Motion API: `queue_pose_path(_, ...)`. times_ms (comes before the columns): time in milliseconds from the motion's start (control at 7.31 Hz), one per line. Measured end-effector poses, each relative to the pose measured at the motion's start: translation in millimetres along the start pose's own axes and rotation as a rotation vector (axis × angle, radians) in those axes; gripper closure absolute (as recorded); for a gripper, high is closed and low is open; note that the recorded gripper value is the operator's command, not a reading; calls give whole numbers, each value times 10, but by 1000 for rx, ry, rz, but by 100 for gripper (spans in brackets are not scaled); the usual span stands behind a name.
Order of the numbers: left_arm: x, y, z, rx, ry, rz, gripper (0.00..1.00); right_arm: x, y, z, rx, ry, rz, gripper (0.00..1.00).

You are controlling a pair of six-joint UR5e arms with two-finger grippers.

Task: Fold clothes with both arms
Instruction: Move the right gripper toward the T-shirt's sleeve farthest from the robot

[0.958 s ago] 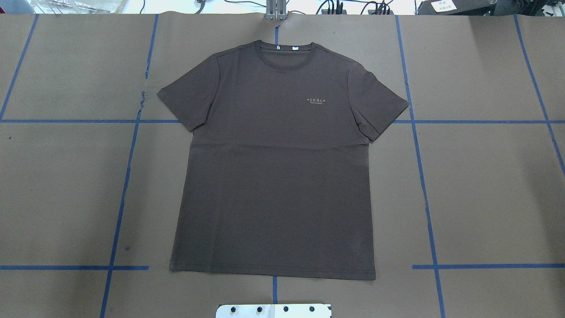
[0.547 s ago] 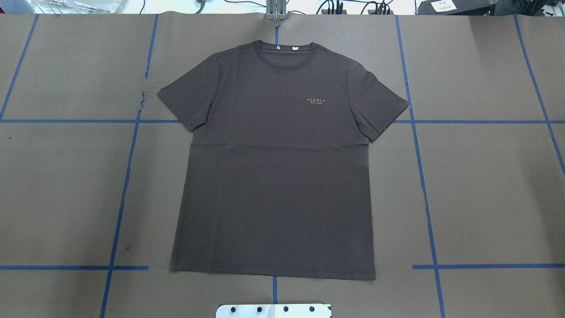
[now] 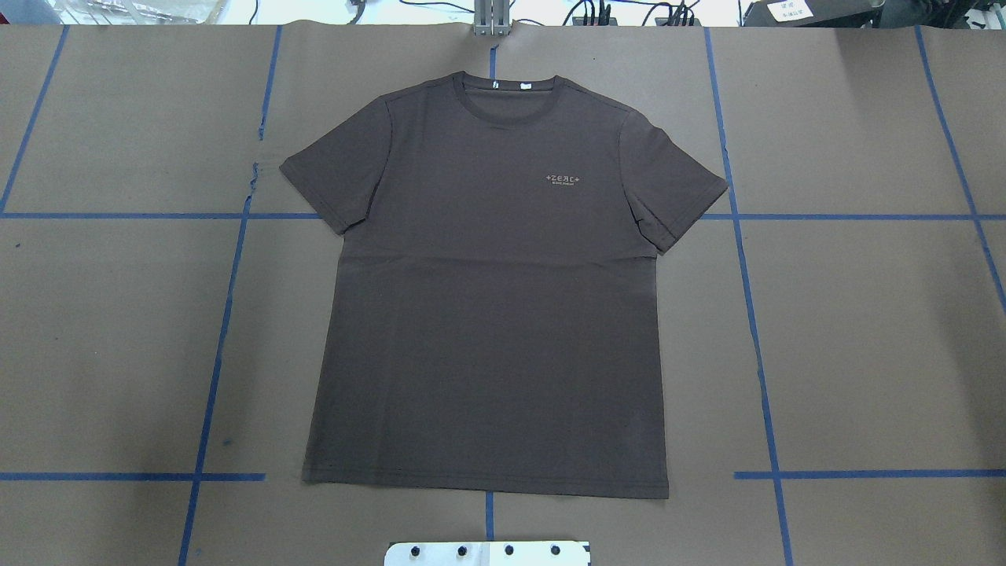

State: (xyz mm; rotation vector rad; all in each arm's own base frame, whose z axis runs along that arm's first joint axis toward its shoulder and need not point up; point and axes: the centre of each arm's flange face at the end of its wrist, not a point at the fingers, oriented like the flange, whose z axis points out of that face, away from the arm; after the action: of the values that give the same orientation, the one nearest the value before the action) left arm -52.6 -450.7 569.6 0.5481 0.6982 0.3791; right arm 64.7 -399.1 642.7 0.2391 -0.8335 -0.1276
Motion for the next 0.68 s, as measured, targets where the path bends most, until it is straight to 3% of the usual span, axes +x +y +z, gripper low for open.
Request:
queue_pose_path(137,2,-117,-17,56,-6,50,0,-119,-188,-97,64,-9,-15,0)
queue_pose_path(274,-7,-197,-13,82,-8,75,0,-294,-441,-160,108,-34,22,0)
queue_pose_path(547,-9,-278,-14,102,-9,97,0,-1046,-1299,-37,140,-81,91,0)
queue_pose_path(684,-1,-295,-24,114,-12,111,0,-1526,-1697,166,146,-76,120,0)
